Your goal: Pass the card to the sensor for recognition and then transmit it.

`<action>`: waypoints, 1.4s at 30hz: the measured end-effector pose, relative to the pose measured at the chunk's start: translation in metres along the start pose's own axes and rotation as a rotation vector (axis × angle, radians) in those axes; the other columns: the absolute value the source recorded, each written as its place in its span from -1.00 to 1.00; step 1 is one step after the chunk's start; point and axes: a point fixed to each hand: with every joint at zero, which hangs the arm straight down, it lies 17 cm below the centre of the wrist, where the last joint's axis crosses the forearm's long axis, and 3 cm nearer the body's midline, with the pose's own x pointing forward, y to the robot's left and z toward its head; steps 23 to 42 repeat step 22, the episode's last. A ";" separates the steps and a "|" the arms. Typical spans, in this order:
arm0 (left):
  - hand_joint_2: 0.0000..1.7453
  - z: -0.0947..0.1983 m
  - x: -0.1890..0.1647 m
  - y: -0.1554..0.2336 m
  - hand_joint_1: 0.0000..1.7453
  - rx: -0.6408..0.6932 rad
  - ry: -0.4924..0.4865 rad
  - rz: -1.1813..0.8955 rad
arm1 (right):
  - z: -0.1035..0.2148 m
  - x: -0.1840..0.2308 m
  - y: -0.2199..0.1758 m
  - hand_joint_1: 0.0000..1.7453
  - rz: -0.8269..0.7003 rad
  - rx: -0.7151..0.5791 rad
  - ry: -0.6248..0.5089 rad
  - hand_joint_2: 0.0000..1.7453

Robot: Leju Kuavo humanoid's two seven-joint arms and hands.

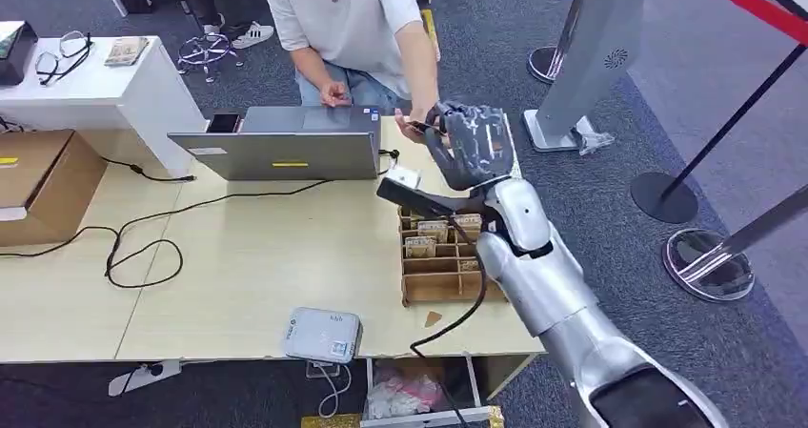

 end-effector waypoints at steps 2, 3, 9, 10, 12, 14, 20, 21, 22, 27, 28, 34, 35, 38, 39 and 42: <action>-1.00 0.000 0.000 0.000 -1.00 0.001 0.001 0.002 | -0.001 0.002 0.007 -1.00 -0.005 0.018 0.002 1.00; -1.00 0.000 0.000 0.000 -1.00 0.000 0.002 0.003 | -0.002 0.001 0.010 -1.00 -0.008 0.023 0.007 1.00; -1.00 0.000 -0.001 0.000 -1.00 0.002 0.005 0.007 | -0.003 0.000 0.022 -1.00 -0.023 0.052 0.025 -1.00; -1.00 0.000 -0.001 0.001 -1.00 0.004 0.005 0.008 | -0.003 0.000 0.022 -1.00 -0.036 0.047 0.025 -1.00; -1.00 0.000 -0.001 0.001 -1.00 0.005 0.008 0.011 | -0.004 0.002 0.020 -1.00 -0.066 0.034 0.024 -1.00; -1.00 0.000 -0.002 0.002 -1.00 0.010 0.010 0.014 | -0.005 0.006 0.019 -1.00 -0.119 0.026 0.016 -1.00; -1.00 0.000 -0.004 0.002 -1.00 0.021 0.024 0.030 | 0.007 0.045 0.008 -1.00 -0.582 -0.001 -0.023 -1.00; -1.00 0.001 -0.005 0.002 -1.00 0.021 0.026 0.031 | 0.012 0.053 0.004 -1.00 -0.649 -0.014 -0.030 -1.00; -1.00 0.001 -0.005 0.002 -1.00 0.021 0.028 0.032 | 0.018 0.060 0.004 -1.00 -0.701 -0.015 -0.030 -1.00; -1.00 0.001 -0.005 0.002 -1.00 0.021 0.028 0.032 | 0.018 0.060 0.004 -1.00 -0.701 -0.015 -0.030 -1.00; -1.00 0.001 -0.005 0.002 -1.00 0.021 0.028 0.032 | 0.018 0.060 0.004 -1.00 -0.701 -0.015 -0.030 -1.00; -1.00 0.001 -0.005 0.002 -1.00 0.021 0.028 0.032 | 0.018 0.060 0.004 -1.00 -0.701 -0.015 -0.030 -1.00; -1.00 0.001 -0.005 0.002 -1.00 0.021 0.028 0.032 | 0.018 0.060 0.004 -1.00 -0.701 -0.015 -0.030 -1.00; -1.00 0.001 -0.005 0.002 -1.00 0.021 0.028 0.032 | 0.018 0.060 0.004 -1.00 -0.701 -0.015 -0.030 -1.00; -1.00 0.001 -0.005 0.002 -1.00 0.021 0.028 0.032 | 0.018 0.060 0.004 -1.00 -0.701 -0.015 -0.030 -1.00; -1.00 0.001 -0.005 0.002 -1.00 0.021 0.028 0.032 | 0.018 0.060 0.004 -1.00 -0.701 -0.015 -0.030 -1.00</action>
